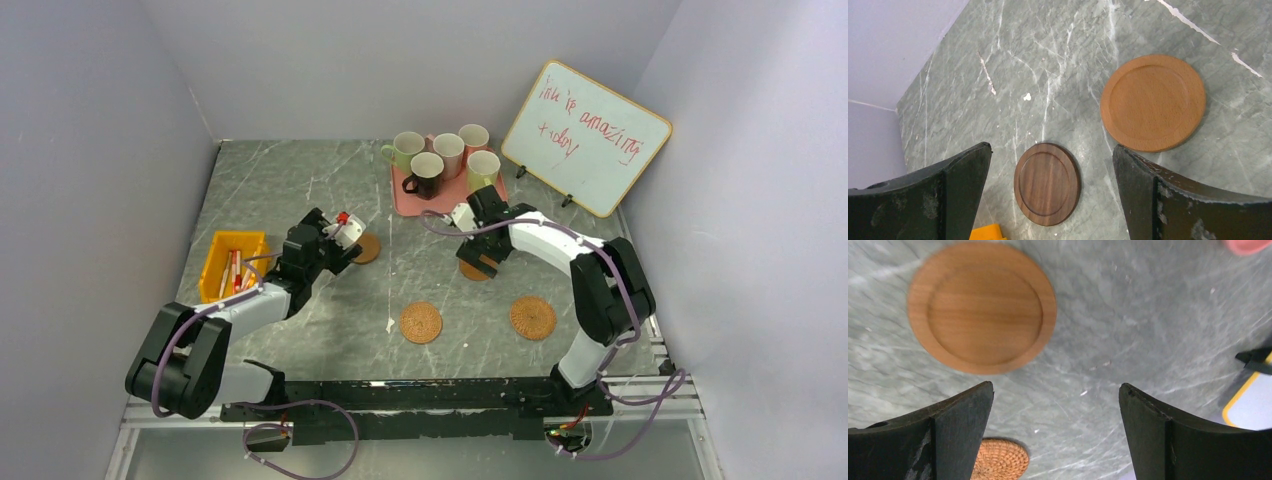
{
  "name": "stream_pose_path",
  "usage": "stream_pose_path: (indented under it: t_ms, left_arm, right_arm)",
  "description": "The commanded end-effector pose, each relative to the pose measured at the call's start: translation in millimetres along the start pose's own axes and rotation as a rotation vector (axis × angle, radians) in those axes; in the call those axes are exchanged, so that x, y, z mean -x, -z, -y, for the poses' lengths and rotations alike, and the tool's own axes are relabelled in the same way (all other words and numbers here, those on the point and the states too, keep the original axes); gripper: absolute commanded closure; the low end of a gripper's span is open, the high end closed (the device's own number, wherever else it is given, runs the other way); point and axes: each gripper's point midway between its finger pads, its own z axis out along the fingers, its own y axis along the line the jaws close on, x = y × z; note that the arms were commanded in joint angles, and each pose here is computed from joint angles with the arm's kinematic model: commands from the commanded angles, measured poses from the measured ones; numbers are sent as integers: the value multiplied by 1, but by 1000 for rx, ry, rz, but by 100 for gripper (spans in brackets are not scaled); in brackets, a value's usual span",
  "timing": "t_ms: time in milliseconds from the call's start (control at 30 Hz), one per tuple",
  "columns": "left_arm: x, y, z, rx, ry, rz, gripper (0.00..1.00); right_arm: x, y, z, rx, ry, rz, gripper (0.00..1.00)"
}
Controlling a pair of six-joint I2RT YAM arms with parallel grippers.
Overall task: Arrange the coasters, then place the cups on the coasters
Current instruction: Move the coaster to the center of the board.
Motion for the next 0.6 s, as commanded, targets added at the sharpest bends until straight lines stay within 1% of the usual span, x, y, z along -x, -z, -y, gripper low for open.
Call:
stream_pose_path:
  t_ms: [0,200,300,433,567]
  left_arm:
    - [9,-1,-1,0,3,46,4]
    - [8,-2,1,-7,3,41,4]
    - [8,-2,1,-8,2,44,4]
    - [8,-4,1,-12,4,38,4]
    - [7,-5,2,-15,3,36,4]
  right_arm:
    - [-18,6,14,-65,7,-19,0]
    - [-32,-6,30,-108,-39,-7,0]
    - [-29,-11,36,-134,-50,20,0]
    - [-18,-19,34,-132,-56,70,0]
    - [5,-25,23,-102,-34,130,0]
